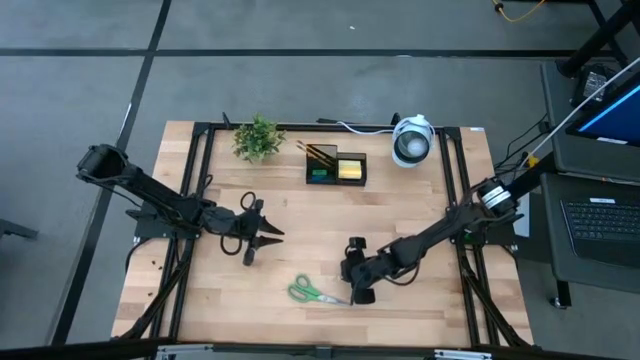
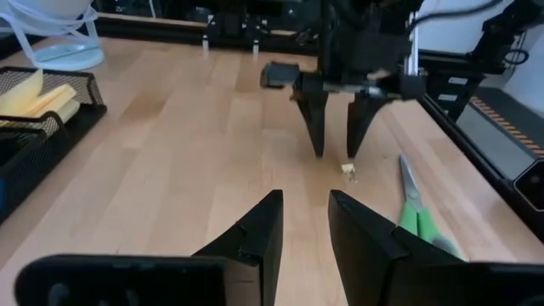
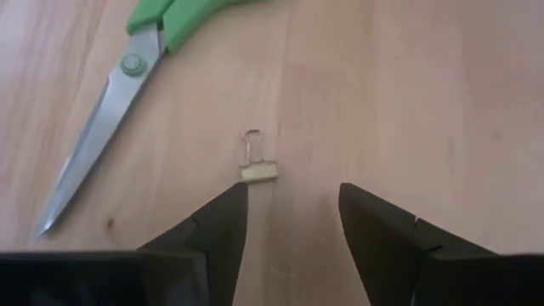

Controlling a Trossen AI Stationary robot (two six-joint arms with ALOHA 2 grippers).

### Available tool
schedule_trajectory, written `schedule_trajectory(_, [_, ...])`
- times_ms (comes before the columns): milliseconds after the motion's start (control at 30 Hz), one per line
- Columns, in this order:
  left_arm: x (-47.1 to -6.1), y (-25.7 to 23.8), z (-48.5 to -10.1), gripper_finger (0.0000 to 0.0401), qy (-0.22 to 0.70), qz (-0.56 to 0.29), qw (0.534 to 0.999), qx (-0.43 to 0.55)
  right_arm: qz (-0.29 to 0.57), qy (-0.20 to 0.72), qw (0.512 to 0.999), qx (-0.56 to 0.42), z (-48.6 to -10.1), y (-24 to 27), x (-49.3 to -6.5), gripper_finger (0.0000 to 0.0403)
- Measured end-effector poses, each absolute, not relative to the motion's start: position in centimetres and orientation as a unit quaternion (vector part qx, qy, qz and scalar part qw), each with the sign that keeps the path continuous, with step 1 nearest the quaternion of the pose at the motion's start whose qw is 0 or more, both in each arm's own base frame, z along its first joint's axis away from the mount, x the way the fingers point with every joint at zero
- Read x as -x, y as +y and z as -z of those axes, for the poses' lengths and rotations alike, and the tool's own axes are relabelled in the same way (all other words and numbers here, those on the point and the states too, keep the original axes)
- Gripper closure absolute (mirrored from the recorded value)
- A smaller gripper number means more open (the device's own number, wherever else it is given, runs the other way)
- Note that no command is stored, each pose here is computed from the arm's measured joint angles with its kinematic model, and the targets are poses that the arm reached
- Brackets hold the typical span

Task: Pick and place office supplies into organizer
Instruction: Put the bottom yellow binder clip into the black organizer

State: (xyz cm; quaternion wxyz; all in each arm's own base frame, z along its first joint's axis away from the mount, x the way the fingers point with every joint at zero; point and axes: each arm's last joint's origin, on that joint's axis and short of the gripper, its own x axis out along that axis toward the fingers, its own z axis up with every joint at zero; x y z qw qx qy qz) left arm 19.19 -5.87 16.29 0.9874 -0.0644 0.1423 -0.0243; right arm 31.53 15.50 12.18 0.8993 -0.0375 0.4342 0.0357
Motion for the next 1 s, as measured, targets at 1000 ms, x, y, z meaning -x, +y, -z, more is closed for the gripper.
schedule_trajectory(1000, [-19.2,-5.9,-16.4,0.0311,0.139,0.025,0.988,0.060,-0.068,0.442,0.894,0.000,-10.6,15.5,-32.3,0.0241])
